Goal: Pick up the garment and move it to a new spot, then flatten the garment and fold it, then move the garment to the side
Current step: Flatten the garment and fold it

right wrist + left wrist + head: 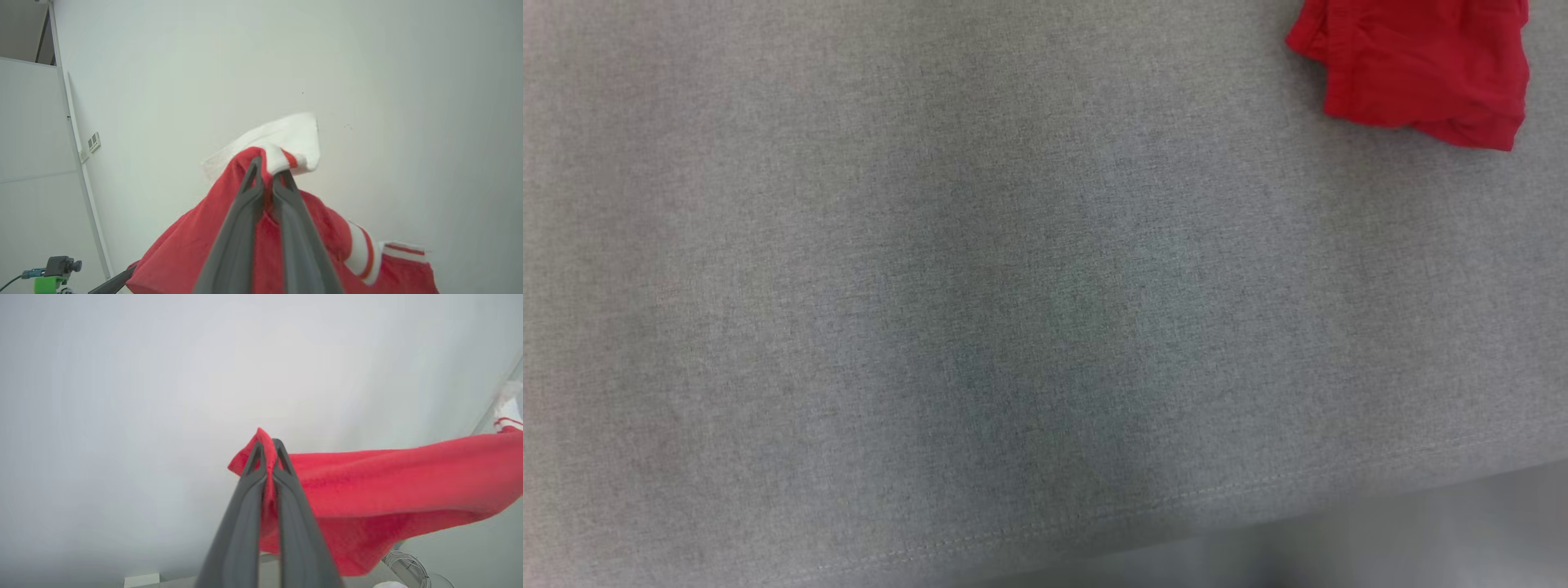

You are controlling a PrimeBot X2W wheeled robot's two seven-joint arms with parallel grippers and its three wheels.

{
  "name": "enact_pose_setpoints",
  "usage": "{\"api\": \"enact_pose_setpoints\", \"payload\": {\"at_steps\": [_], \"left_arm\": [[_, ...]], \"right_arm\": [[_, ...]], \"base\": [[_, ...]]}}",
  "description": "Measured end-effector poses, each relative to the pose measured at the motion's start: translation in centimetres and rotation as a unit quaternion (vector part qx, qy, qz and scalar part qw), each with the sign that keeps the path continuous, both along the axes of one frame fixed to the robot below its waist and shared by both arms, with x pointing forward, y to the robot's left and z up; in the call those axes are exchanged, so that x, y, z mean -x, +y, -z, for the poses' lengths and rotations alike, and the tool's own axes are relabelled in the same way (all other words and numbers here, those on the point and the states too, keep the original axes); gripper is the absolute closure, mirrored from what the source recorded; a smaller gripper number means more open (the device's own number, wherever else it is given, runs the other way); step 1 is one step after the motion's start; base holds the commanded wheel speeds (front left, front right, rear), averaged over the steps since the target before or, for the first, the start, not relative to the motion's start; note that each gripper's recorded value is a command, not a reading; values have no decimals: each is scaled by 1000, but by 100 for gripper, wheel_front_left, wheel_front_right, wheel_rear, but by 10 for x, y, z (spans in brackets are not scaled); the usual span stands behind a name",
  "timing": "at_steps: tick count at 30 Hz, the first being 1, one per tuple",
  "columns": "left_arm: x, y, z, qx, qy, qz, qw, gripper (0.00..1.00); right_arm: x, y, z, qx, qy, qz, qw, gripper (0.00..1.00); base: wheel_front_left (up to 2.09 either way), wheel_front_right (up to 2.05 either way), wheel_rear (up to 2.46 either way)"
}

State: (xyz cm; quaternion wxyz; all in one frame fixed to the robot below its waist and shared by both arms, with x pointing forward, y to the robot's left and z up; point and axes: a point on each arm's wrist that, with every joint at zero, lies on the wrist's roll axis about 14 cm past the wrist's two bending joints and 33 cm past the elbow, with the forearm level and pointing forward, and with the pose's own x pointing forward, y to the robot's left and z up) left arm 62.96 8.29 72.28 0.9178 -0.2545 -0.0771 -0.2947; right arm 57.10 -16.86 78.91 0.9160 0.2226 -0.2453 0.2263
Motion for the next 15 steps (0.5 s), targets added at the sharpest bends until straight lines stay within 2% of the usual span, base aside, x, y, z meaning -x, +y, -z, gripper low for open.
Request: {"api": "enact_pose_setpoints", "payload": {"at_steps": [3, 6, 10, 15], "left_arm": [[6, -14, 32, -5, 36, 17, 999, 100], [26, -29, 95, -38, 102, 38, 993, 100], [49, -17, 145, -38, 158, 26, 986, 100], [85, -7, 217, -33, 241, 10, 970, 100]], "right_arm": [[-1, 5, 29, 42, 26, 12, 999, 100], [1, 3, 90, 60, 101, 14, 993, 100], [24, 24, 186, 69, 215, -16, 974, 100], [63, 33, 264, 32, 308, -27, 950, 100]], "base": [[0, 0, 0], [0, 0, 0], [0, 0, 0], [0, 0, 0]]}}
